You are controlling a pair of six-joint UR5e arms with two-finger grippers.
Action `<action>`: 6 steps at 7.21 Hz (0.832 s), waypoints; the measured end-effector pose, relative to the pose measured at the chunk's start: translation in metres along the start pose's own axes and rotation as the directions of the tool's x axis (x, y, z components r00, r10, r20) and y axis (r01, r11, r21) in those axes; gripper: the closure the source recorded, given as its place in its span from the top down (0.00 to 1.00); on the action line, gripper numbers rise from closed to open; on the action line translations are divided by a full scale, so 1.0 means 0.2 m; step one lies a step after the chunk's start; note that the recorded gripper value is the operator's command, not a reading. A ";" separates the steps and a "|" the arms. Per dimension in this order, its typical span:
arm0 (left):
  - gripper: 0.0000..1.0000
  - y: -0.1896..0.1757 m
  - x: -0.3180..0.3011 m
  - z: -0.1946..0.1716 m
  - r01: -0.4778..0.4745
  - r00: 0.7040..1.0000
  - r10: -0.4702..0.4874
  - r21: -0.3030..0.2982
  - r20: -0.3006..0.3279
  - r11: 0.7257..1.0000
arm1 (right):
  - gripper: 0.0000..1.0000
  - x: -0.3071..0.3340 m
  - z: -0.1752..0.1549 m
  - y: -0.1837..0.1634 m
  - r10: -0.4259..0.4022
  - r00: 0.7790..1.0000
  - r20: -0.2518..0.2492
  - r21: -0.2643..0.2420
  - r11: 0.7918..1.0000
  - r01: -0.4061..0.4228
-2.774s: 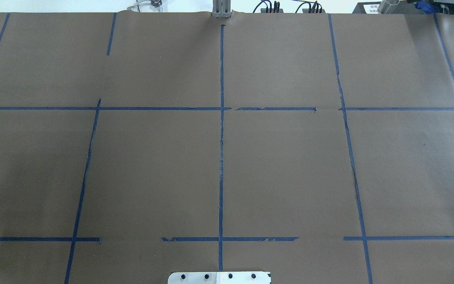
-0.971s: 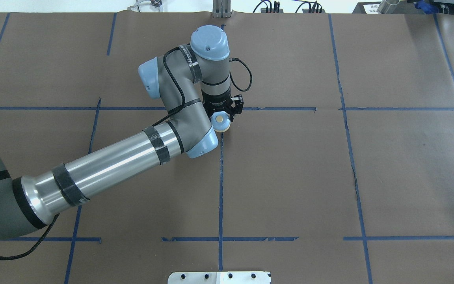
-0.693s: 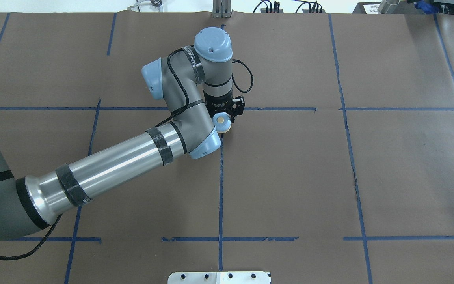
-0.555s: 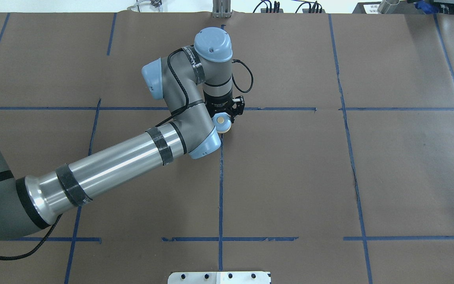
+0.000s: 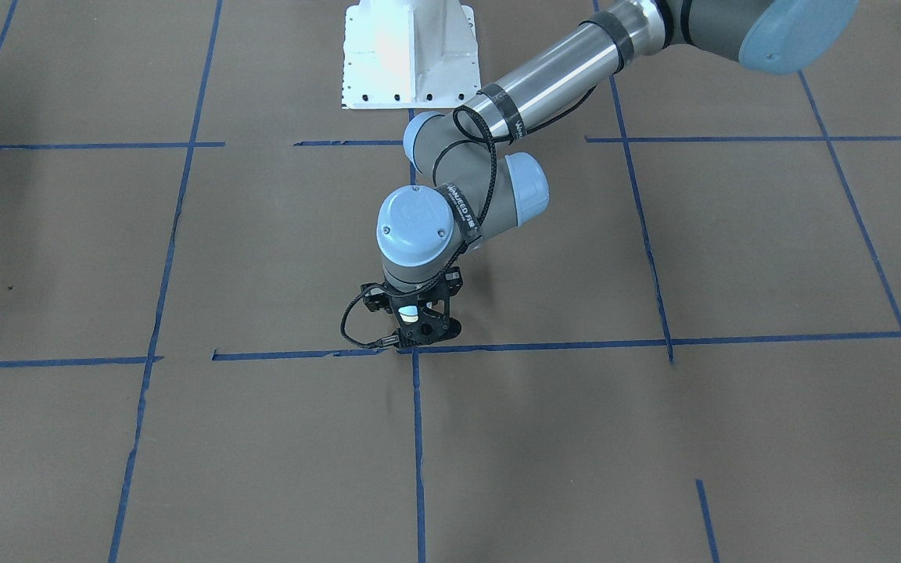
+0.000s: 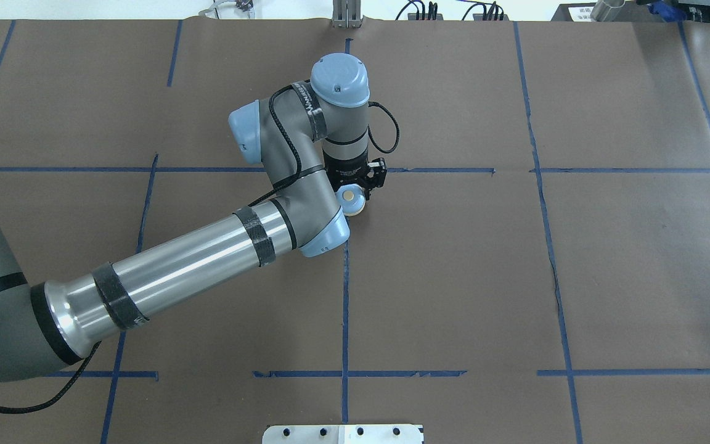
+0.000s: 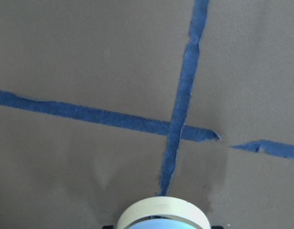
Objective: Place and press bell with both arms
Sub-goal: 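Lower the held white-and-blue bell onto the table centre with the left gripper, then open the left gripper and lift it away while the right arm reaches toward the bell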
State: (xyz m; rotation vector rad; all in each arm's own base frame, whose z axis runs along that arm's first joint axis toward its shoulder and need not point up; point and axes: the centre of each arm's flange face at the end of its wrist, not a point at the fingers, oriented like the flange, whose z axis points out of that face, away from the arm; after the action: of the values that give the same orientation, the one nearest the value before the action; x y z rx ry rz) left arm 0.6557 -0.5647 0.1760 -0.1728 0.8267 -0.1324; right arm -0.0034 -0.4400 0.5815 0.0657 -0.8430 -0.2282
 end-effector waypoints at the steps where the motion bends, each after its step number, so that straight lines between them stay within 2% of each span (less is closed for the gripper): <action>1: 0.99 -0.01 0.00 0.00 -0.003 1.000 0.003 0.012 0.003 1.000 | 1.00 -0.01 0.00 0.00 -0.002 1.000 0.005 -0.001 1.000 0.002; 3: 0.99 -0.02 0.00 -0.02 -0.006 1.000 0.006 0.035 0.003 0.999 | 1.00 -0.04 -0.01 -0.04 0.001 1.000 0.014 0.006 1.000 -0.001; 4: 0.99 -0.04 0.00 -0.07 -0.005 1.000 0.005 0.049 -0.011 0.999 | 1.00 -0.11 -0.02 -0.11 0.018 1.000 0.017 0.015 1.000 -0.018; 6: 0.99 -0.11 -0.05 -0.34 -0.002 0.996 0.010 0.101 -0.084 0.995 | 1.00 -0.42 0.01 -0.32 0.042 0.998 0.041 0.039 0.998 -0.044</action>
State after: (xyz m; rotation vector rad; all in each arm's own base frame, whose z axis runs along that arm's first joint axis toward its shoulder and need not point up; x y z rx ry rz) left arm 0.5977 -0.5915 0.1413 -0.0701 0.9025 -0.1761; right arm -0.0701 -0.4836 0.5123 0.0807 -0.8883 -0.1727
